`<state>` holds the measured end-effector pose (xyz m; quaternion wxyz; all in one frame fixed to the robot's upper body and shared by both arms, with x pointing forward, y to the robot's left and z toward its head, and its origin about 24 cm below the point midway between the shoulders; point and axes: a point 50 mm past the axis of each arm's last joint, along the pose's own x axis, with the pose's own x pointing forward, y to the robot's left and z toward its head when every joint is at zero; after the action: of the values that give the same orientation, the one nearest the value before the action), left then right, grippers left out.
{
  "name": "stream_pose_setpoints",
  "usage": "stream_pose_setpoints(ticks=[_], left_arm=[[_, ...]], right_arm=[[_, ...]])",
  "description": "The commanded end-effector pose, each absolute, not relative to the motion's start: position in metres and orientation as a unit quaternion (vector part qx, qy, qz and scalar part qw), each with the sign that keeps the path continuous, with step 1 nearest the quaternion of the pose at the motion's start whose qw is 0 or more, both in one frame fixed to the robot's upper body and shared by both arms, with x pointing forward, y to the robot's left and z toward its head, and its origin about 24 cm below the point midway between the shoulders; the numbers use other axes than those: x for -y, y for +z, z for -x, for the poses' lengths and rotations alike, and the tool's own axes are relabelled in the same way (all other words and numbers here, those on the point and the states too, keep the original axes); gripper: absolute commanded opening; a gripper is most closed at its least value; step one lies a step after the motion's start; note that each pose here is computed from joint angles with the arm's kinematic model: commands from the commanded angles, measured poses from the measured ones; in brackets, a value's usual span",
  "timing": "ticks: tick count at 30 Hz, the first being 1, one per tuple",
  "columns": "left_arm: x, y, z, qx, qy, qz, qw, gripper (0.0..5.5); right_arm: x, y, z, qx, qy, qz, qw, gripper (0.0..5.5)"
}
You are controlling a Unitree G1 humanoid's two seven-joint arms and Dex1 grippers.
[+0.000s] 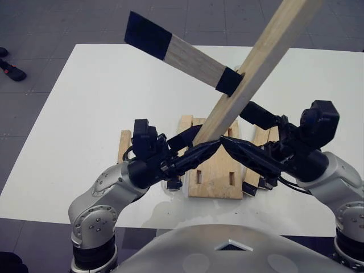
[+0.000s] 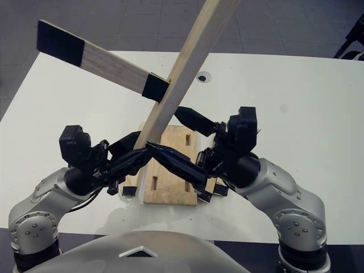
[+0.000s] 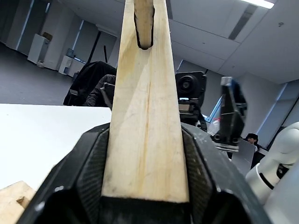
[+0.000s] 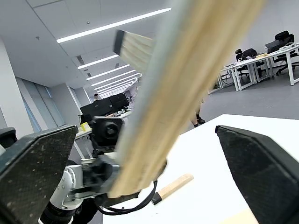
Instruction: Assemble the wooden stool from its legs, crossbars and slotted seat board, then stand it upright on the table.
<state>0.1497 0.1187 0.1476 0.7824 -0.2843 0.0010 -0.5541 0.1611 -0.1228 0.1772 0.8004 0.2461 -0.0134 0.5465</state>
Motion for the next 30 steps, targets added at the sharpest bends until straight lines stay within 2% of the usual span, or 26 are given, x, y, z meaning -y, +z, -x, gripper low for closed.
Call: stream_pose_setpoints(ticks=[1,6,13,23,25,30], left_arm=[[-0.116,0.152,-0.138,0.005,-0.594,0.277,0.755,2.05],[-0.115,0.149,-0.133,-0.006,-0.608,0.277,0.745,2.05],[-0.113,0.146,-0.13,-0.015,-0.613,0.277,0.74,2.05],[-0.113,0.144,-0.127,-0.02,-0.614,0.273,0.74,2.05],[-0.113,0.143,-0.127,-0.022,-0.613,0.271,0.742,2.05],[-0.112,0.139,-0.127,-0.022,-0.609,0.266,0.747,2.05]], right_arm=[[0.121,0.176,-0.166,0.004,0.559,-0.223,0.799,5.5],[0.114,0.178,-0.163,0.004,0.586,-0.217,0.781,5.5],[0.114,0.18,-0.15,-0.022,0.659,-0.239,0.713,4.21],[0.118,0.174,-0.15,-0.041,0.673,-0.249,0.695,2.37],[0.118,0.173,-0.151,-0.04,0.67,-0.252,0.697,2.11],[0.118,0.175,-0.153,-0.038,0.663,-0.271,0.697,2.08]])
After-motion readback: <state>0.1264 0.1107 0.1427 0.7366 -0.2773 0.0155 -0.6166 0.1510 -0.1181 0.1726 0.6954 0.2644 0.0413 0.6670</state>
